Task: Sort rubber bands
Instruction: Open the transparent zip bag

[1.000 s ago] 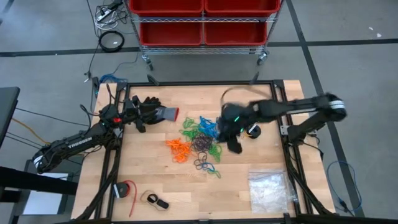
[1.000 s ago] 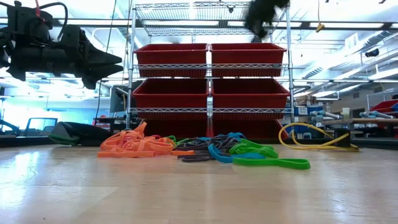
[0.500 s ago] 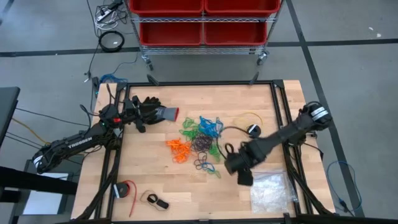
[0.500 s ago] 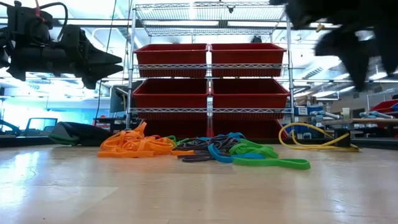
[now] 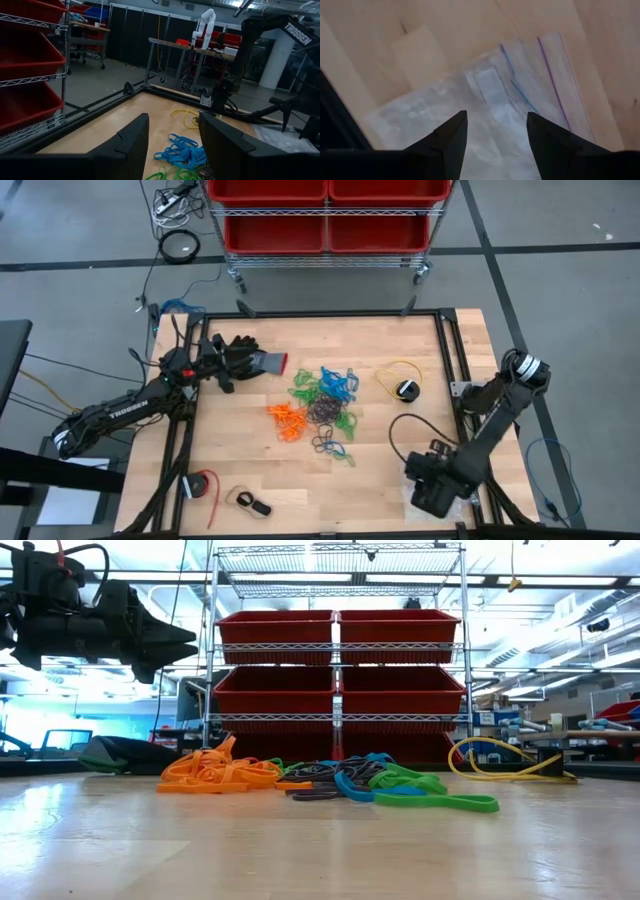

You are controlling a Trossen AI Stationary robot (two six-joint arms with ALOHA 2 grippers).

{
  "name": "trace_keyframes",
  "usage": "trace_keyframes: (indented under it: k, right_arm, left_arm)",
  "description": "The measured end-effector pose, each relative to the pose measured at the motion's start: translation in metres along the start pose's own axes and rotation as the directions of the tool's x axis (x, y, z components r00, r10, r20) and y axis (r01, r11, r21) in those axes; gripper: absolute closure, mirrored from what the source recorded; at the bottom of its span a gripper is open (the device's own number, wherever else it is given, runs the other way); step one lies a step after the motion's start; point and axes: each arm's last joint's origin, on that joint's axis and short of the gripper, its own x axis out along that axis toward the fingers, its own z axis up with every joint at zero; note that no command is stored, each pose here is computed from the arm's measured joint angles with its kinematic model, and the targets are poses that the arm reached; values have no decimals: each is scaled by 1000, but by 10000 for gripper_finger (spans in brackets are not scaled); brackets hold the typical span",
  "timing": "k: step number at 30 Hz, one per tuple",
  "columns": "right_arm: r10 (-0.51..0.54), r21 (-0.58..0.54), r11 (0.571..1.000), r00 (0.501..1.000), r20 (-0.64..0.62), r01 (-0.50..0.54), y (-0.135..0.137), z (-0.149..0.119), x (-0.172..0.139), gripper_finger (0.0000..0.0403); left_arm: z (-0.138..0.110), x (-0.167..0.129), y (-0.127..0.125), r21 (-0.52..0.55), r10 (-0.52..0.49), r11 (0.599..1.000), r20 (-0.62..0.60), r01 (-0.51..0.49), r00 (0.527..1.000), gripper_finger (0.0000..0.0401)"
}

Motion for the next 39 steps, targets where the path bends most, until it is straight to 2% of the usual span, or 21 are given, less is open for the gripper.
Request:
trace_keyframes:
  k: [6,11,14,16,19,20,23,32,36,39]
  right_arm:
    - [-26,19,1000,999,42,25,-16,-27,29,211]
    - [10,58,998,998,56,-13,-28,-32,52,212]
    - [-9,76,997,999,45,5,-32,-30,55,239]
    - [-10,54,999,999,44,8,-30,-29,53,283]
    - [21,10,1000,999,33,-21,-22,-25,47,373]
    - [33,2,999,999,33,-33,-18,-24,43,387]
    - [28,-9,1000,999,32,-28,-10,-18,30,388]
    - [-96,-104,989,990,98,107,-3,3,-14,400]
    - [-89,-156,980,972,217,124,0,21,-19,401]
    - [-51,-241,961,941,335,138,4,46,-20,402]
  left_arm:
    - [0,0,0,0,0,1000,0,0,1000,219]
    - [0,0,0,0,0,1000,0,0,1000,219]
    - [0,0,0,0,0,1000,0,0,1000,219]
    - [0,0,0,0,0,1000,0,0,1000,219]
    - [0,0,0,0,0,1000,0,0,1000,219]
    - [0,0,0,0,0,1000,0,0,1000,219]
    - [0,0,0,0,0,1000,1,0,1000,219]
    - [0,0,0,0,0,1000,0,0,1000,219]
    - [0,0,0,0,0,1000,0,0,1000,219]
    - [0,0,0,0,0,1000,-1,0,1000,219]
